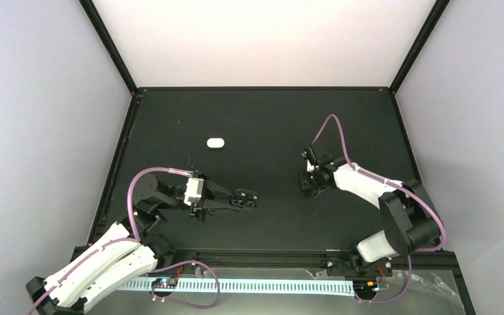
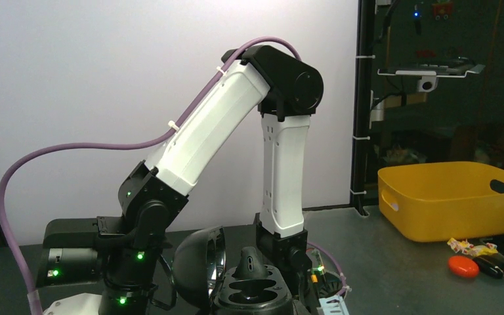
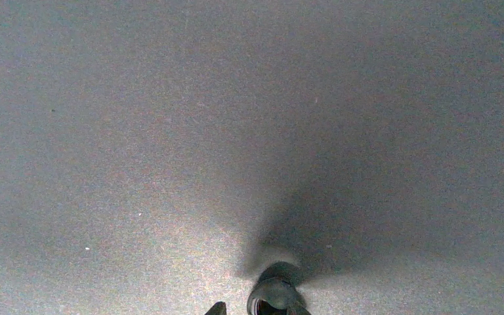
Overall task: Insert the wireless bluetooth earbuds into the charging case
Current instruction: Pick up the earbud from the center of the board.
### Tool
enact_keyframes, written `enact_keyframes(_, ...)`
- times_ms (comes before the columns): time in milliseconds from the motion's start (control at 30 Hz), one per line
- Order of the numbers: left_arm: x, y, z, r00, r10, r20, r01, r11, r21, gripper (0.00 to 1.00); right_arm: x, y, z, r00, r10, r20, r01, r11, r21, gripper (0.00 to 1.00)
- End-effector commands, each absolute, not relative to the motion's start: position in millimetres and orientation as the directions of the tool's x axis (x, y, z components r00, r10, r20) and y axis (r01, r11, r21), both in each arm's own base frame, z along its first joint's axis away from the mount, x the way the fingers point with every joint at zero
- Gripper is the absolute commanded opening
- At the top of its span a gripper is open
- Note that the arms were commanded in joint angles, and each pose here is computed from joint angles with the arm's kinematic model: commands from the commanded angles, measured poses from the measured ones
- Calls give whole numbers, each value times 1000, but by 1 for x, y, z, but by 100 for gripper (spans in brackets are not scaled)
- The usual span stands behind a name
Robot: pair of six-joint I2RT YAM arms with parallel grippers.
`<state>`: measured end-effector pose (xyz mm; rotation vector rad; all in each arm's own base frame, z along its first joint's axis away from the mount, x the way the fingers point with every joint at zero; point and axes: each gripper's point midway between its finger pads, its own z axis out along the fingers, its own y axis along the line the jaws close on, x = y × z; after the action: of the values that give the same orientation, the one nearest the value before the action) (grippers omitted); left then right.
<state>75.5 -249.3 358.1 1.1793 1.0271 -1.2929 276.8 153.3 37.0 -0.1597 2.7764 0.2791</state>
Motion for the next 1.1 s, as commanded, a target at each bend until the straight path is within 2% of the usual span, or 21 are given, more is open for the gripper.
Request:
enact_keyframes(0, 69, -247, 377, 90, -181, -979, 991, -80, 106, 2, 281, 157, 48, -917, -79, -391, -162, 970, 184, 24)
enact_keyframes(133, 70, -247, 377, 92, -182, -979, 991, -79, 108, 1, 282, 169, 65, -901, -91, -425, -197, 957, 213, 35)
enact_keyframes(267, 70, -247, 376, 90, -180, -980, 991, -80, 106, 2, 283, 179, 75, -887, -118, -446, -233, 949, 212, 38)
enact_keyframes(600, 70, -247, 376, 91, -180, -979, 991, -79, 107, 1, 275, 172, 47, -920, -141, -366, -212, 964, 163, 34)
enact_keyframes(1067, 69, -247, 377, 91, -181, -979, 991, -79, 107, 1, 273, 157, 31, -927, -154, -341, -193, 978, 82, 27)
